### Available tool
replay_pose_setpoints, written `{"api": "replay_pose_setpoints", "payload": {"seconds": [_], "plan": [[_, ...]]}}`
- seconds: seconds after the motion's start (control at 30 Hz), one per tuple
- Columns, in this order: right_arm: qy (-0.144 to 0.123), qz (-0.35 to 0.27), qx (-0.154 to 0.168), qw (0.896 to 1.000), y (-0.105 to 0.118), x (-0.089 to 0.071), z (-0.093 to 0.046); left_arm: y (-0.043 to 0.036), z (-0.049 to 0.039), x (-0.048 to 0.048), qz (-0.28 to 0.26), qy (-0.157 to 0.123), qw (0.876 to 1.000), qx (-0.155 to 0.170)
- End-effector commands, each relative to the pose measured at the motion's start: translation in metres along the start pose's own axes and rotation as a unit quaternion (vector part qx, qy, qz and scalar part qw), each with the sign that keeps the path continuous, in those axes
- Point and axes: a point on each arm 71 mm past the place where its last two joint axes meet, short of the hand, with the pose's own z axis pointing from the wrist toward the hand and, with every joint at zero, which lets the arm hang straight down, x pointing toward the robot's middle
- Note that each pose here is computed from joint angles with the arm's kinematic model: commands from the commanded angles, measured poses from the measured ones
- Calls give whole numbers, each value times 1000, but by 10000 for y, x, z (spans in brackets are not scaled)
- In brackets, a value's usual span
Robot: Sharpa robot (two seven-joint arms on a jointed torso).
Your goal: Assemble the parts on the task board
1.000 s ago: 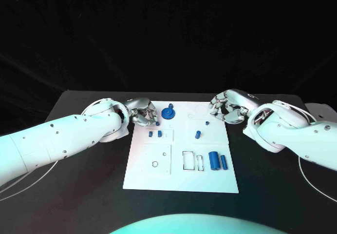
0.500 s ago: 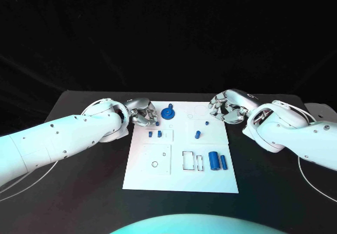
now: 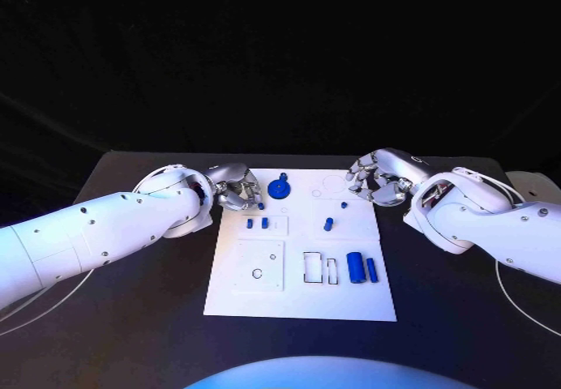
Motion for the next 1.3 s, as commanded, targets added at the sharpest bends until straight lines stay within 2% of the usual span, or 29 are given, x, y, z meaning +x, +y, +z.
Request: {"api": "replay_pose_setpoints", "payload": {"seconds": [0.03,0.13,0.23,0.4,0.53,0.67,0.77,0.97,1.1,1.3], "plan": [[10,-11,5,1000,-11,18,-1,-18,-23,-50,-22,-30,999,16],[21,-24,9,999,-21,32,-1,1,-57,-89,-43,-49,998,22],[33,-46,10,998,-25,49,-1,37,-105,-145,-90,-75,993,28],[59,-97,10,993,-25,92,9,110,-208,-239,-208,-118,970,37],[76,-128,8,989,-10,128,26,133,-276,-277,-274,-134,951,45],[81,-151,7,985,20,162,54,132,-336,-296,-334,-144,930,55],[75,-166,7,983,40,187,87,109,-381,-305,-387,-151,907,68],[79,-175,4,981,76,259,135,68,-442,-290,-455,-154,872,89],[86,-176,3,981,96,326,160,45,-475,-273,-478,-153,859,100],[92,-179,1,980,114,389,193,19,-501,-259,-493,-151,850,107]]}}
